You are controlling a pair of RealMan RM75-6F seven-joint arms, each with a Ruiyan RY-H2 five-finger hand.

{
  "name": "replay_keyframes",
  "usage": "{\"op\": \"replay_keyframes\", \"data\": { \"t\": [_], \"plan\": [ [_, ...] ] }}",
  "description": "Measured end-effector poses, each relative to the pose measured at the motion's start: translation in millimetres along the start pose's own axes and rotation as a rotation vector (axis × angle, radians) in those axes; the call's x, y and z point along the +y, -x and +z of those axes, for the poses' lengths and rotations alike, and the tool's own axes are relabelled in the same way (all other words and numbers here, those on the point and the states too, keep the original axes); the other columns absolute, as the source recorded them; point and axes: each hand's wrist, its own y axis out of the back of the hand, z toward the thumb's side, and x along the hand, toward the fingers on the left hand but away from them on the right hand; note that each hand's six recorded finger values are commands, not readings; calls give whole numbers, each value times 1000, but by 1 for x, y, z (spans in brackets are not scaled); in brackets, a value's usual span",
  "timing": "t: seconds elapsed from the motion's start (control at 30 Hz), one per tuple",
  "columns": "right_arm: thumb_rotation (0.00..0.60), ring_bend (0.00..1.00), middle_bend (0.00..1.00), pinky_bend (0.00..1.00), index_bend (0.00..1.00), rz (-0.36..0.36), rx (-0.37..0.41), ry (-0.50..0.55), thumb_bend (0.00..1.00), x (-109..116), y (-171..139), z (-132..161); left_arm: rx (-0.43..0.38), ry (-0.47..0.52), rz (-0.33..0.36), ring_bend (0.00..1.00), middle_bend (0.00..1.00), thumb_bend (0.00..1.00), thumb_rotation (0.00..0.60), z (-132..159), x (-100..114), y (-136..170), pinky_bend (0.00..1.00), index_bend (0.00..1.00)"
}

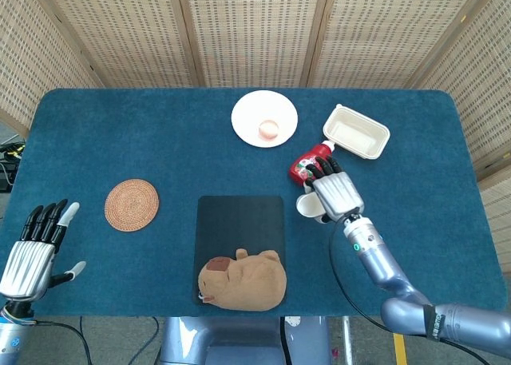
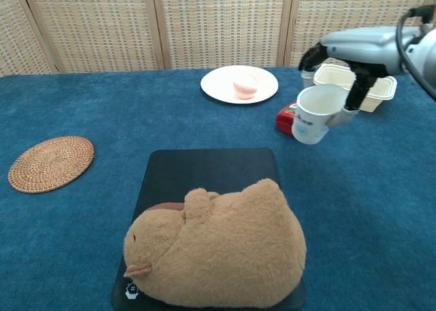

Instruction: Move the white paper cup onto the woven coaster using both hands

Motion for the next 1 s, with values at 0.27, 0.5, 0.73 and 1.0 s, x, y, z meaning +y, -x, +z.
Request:
{"op": "replay_keyframes", "data": {
  "t": [0.27, 0.5, 0.73, 1.0],
  "plan": [
    [600, 0, 138, 0, 440, -32, 124, -1, 50, 16, 34, 86, 3, 12, -7, 0, 0, 163, 600, -6, -1, -2, 0, 0],
    [600, 0, 138, 0, 438, -19, 175, -3, 50, 4, 68, 138, -14, 19, -30, 0, 0, 162, 600, -5, -7, -6, 0, 0],
    [600, 0, 136, 0, 430, 9, 186, -5, 49, -15, 96, 166, 2, 31, -30, 0, 0, 162, 600, -11, -8, -9, 0, 0],
    [600, 0, 73, 0, 341, 44, 194, -1, 51, -33, 109, 180, 4, 35, -33, 0, 0, 161, 600, -12, -8, -10, 0, 0]
  ]
}}
